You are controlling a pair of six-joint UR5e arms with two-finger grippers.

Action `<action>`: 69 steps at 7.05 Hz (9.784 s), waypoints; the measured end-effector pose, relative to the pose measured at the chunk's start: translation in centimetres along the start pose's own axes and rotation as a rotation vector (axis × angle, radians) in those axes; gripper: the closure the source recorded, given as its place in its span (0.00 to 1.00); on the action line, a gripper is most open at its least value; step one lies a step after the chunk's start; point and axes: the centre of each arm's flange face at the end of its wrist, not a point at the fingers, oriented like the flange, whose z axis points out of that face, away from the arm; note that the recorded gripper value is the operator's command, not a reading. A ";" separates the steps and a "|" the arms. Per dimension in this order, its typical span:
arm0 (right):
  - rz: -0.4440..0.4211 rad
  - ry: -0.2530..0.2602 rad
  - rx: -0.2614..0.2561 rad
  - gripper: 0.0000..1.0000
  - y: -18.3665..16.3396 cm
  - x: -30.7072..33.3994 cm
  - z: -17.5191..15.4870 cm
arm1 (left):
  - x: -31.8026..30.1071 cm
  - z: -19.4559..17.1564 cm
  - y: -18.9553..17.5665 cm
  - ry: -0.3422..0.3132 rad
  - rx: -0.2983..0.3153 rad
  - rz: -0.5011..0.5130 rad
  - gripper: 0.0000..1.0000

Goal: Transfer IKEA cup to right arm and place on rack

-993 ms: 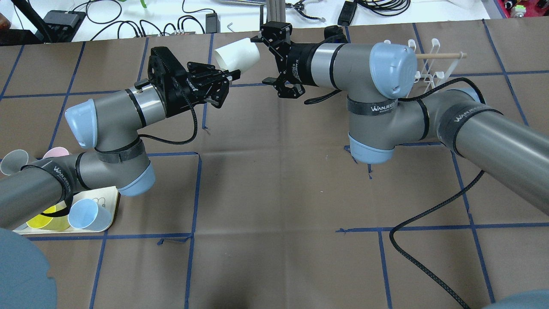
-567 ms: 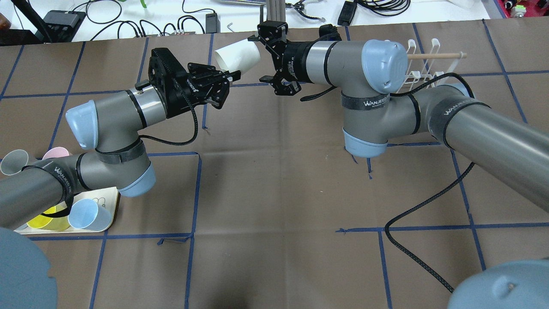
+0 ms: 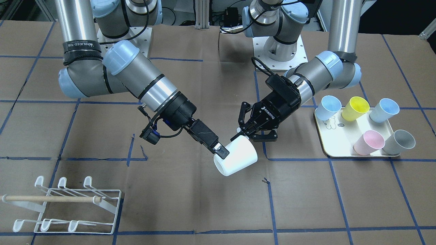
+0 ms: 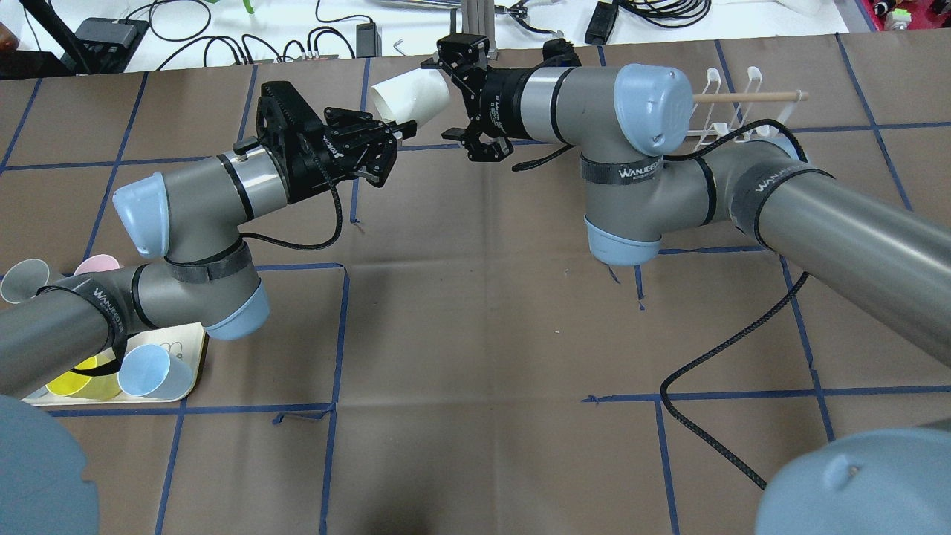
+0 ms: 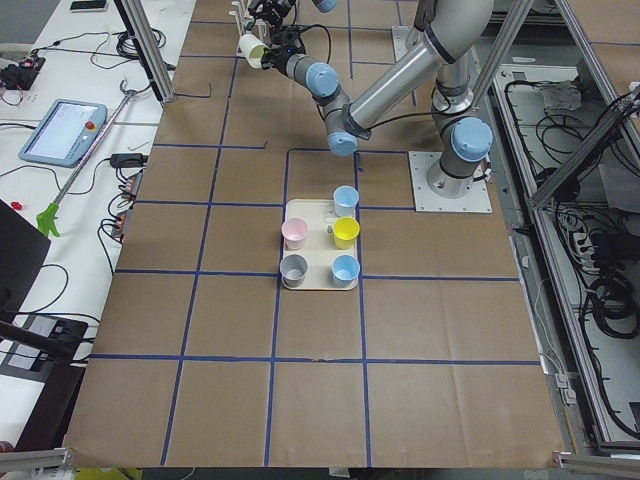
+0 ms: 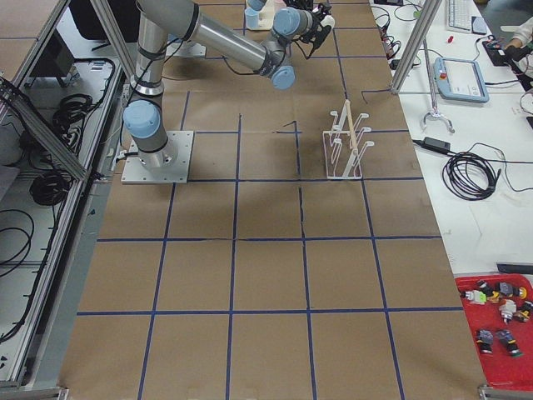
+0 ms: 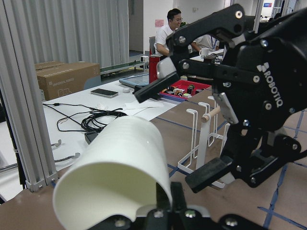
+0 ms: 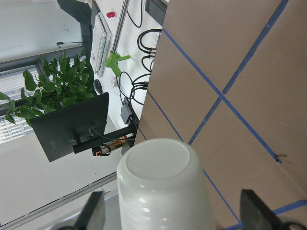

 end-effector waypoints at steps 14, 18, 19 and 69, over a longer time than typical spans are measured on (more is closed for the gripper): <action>-0.012 0.007 -0.035 0.59 0.2 -0.8 2.0 | -0.1 0.0 -0.4 -0.013 0.000 -0.035 0.19; -0.008 0.004 -0.021 0.59 -0.8 -0.8 1.7 | -0.4 -0.4 -0.8 -0.018 0.008 -0.059 0.01; -0.012 -0.005 0.002 0.59 -2.3 -0.9 1.0 | -0.7 -1.2 -1.2 -0.032 0.017 -0.060 0.01; -0.481 0.077 0.334 0.00 -8.4 -5.8 -5.5 | -2.7 -25.5 15.3 -0.572 -1.234 -0.855 1.00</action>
